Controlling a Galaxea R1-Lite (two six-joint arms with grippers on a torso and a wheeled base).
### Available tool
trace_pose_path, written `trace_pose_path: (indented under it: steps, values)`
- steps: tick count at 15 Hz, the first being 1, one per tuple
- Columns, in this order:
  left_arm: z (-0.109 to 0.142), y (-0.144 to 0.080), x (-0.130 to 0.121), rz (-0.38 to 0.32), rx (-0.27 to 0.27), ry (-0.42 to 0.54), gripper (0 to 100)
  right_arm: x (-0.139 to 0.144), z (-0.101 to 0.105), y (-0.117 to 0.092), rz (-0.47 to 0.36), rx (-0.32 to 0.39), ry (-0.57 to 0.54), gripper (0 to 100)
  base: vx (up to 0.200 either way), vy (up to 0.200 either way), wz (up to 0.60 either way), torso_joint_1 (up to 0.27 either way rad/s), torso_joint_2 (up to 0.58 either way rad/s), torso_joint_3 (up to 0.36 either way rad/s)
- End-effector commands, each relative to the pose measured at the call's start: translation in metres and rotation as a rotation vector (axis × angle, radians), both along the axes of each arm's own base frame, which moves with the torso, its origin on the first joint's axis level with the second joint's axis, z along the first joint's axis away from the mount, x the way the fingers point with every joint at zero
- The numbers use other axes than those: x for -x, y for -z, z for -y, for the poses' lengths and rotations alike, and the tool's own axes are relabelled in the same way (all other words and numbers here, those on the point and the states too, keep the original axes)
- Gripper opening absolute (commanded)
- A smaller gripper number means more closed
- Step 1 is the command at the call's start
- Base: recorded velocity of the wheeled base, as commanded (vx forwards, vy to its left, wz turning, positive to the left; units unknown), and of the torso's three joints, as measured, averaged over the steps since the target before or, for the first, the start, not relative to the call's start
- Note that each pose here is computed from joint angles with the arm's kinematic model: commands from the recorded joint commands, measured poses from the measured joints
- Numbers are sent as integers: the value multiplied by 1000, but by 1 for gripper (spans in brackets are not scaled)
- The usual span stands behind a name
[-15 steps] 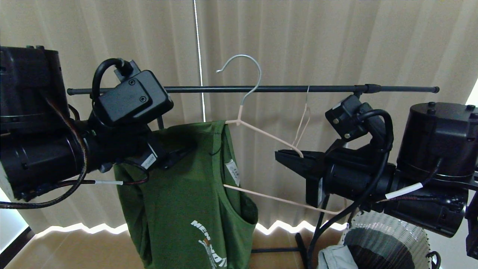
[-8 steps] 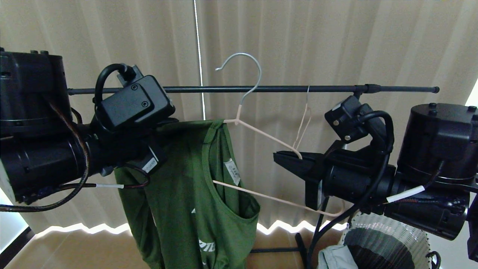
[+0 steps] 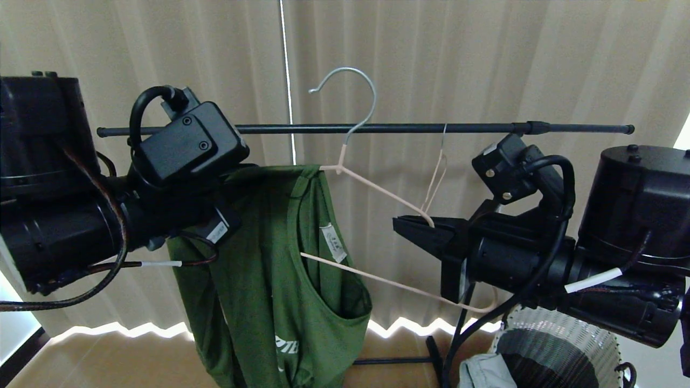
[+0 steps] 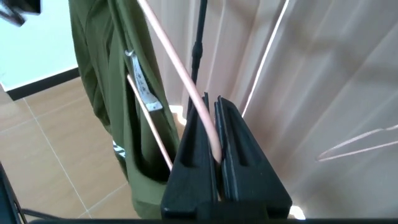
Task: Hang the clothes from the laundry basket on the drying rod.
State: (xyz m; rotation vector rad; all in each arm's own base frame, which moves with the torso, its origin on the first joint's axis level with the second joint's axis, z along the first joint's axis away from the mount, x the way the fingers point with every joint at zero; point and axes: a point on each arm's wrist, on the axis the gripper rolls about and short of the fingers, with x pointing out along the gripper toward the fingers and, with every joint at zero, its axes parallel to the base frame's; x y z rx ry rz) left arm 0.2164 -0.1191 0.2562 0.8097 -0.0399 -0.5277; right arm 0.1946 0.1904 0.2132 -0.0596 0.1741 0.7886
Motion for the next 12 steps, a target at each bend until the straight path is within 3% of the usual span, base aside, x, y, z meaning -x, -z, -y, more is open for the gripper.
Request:
trace_pose_path:
  steps: [1,2,4,8,12]
  values:
    - [0,8,-1,22,8,-3,0,1,1,1,-3,4,0,100,0,0,0,0,0,0]
    - [-1,9,-1,28,9,-9,0,1,1,1,-3,7,3,100,0,0,0,0,0,0]
    - [-4,9,-2,36,-2,-114,0,1,3,2,-4,10,16,100,0,0,0,0,0,0]
    - [-18,11,-12,43,-36,-399,0,11,21,21,-46,60,66,100,0,0,0,0,0,0]
    - [-17,2,-12,66,-1,-434,0,16,26,41,-105,108,69,100,0,0,0,0,0,0]
